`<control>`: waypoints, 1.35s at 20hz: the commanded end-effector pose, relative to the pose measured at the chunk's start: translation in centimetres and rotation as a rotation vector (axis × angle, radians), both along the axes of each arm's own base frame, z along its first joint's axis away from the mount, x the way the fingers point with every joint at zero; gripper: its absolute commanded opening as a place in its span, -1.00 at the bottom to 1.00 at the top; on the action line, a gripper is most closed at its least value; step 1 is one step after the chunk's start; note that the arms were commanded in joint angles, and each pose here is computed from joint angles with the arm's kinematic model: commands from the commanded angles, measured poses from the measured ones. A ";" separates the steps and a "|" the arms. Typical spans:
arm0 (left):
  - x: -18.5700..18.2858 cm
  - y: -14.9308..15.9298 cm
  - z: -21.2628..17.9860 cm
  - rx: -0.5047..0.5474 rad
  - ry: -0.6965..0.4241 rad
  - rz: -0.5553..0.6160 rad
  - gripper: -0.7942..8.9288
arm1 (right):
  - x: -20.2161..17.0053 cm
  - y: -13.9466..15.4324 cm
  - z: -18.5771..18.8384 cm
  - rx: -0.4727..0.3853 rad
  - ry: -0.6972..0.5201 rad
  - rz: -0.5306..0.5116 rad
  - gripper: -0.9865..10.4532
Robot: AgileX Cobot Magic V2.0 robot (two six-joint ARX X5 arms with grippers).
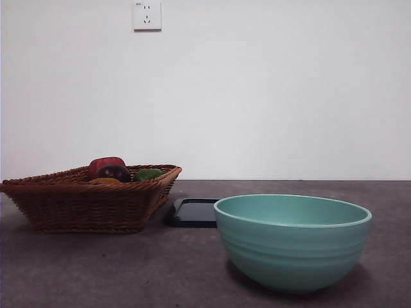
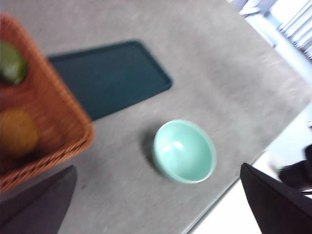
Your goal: Pick up the wifruite, put it on the bowl, pick up the plate, put it on desk
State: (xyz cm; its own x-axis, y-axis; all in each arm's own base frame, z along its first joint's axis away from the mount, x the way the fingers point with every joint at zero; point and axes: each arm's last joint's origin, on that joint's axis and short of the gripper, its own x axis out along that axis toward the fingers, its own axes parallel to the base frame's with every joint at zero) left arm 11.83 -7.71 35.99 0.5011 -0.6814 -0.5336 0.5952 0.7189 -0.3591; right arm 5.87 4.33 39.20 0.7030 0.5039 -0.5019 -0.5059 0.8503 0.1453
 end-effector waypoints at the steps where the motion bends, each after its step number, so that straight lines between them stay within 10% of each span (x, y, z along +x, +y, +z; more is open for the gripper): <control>1: 1.2 -0.6 0.0 0.046 0.049 0.031 0.64 | -0.1 0.0 0.5 0.008 -0.021 0.013 0.35; 12: 10.6 -5.1 -3.3 0.379 0.262 0.204 0.64 | -0.1 0.0 0.5 0.008 -0.021 0.013 0.35; 27: 20.9 -5.6 -12.7 0.468 0.386 0.278 0.64 | -0.1 0.0 0.5 0.003 -0.016 0.012 0.35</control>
